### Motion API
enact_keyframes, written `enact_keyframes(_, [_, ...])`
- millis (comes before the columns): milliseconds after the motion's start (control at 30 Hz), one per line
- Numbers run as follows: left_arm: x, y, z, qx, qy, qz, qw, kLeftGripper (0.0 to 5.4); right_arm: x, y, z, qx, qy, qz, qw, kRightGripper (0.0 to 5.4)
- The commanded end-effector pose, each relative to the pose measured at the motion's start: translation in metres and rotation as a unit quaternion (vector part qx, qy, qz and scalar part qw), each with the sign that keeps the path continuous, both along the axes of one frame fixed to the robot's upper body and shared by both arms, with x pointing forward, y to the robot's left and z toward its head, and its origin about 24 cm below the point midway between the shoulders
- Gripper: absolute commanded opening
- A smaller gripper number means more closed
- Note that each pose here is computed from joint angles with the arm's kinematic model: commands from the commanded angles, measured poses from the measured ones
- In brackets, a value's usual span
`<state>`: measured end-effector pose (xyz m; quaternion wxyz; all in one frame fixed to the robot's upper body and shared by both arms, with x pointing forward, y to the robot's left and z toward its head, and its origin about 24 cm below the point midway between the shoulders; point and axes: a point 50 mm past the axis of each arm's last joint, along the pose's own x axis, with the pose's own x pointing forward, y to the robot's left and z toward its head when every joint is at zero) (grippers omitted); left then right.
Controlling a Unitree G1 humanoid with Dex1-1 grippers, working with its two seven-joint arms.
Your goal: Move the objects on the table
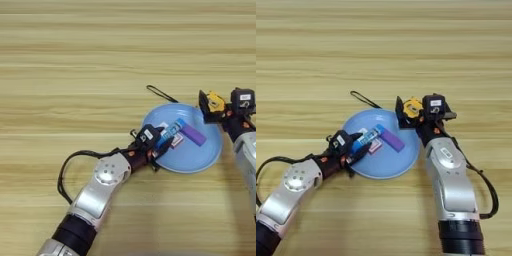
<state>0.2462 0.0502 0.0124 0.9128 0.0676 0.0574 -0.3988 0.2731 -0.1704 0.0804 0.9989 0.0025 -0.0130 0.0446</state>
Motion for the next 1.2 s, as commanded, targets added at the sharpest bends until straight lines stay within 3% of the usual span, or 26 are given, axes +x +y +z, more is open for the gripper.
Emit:
enact_keyframes(33, [0.0033, -0.0010, 0.0007, 0.008, -0.005, 0.004, 0.9999, 2.50, 0.0015, 0.0025, 0.0009, 0.003, -0.003, 0.005, 1.000, 5.40])
enact_keyframes(1000, [0.0103, 0.0014, 0.0012, 0.001, -0.011, 0.028, 0.9996, 5.28, -0.0044, 0.0003, -0.0017, -0.016, 0.009, 0.010, 1.000, 5.40])
enact_keyframes(1200, [0.0117, 0.0023, 0.0012, 0.000, -0.011, 0.034, 0.9994, 5.39, -0.0042, -0.0002, -0.0025, -0.018, 0.011, 0.011, 1.000, 5.40])
